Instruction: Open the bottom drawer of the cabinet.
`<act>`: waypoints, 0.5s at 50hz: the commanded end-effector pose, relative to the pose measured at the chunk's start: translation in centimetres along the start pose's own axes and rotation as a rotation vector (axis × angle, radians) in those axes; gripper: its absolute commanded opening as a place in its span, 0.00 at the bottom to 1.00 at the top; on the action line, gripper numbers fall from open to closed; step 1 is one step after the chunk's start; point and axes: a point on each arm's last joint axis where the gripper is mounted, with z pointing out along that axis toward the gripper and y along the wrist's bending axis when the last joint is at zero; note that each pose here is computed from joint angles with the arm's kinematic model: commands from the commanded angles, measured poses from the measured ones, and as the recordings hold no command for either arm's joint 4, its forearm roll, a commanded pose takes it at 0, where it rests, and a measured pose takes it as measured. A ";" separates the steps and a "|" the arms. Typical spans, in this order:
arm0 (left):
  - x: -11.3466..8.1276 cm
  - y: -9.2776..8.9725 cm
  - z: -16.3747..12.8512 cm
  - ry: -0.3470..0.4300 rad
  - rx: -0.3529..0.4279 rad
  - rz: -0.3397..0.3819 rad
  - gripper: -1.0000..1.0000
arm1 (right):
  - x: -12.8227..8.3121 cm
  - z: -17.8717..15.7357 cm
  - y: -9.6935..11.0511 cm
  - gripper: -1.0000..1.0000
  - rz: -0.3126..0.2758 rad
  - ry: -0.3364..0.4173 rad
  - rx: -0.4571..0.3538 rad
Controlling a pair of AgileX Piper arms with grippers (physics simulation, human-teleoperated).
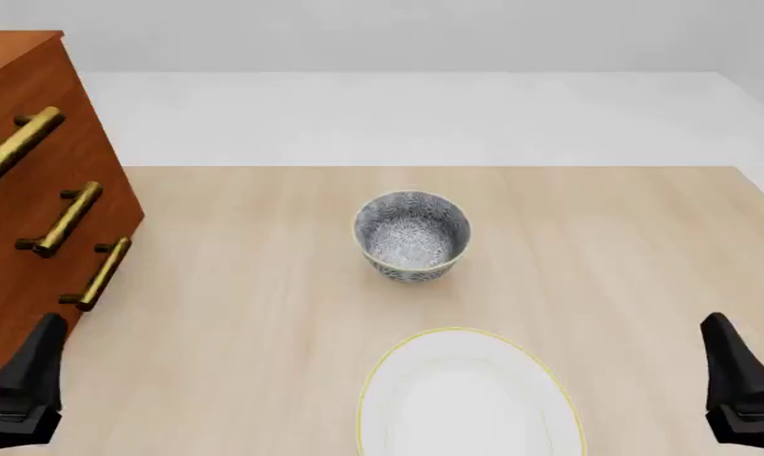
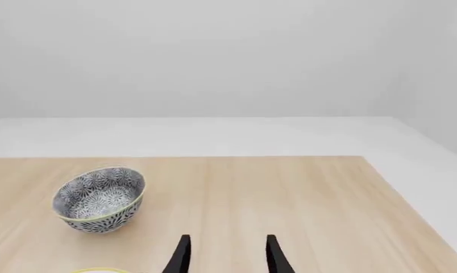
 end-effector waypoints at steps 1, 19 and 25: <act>-0.2 0.0 -0.1 -0.009 -0.003 -0.002 1.00 | 0.0 0.0 0.1 1.00 0.002 0.003 -0.021; -0.6 -0.1 0.0 0.004 0.016 0.132 1.00 | -0.2 0.0 0.2 1.00 0.017 -0.002 -0.032; -0.8 -0.2 0.5 0.011 0.034 0.246 1.00 | -0.3 0.0 0.2 1.00 0.018 -0.005 -0.032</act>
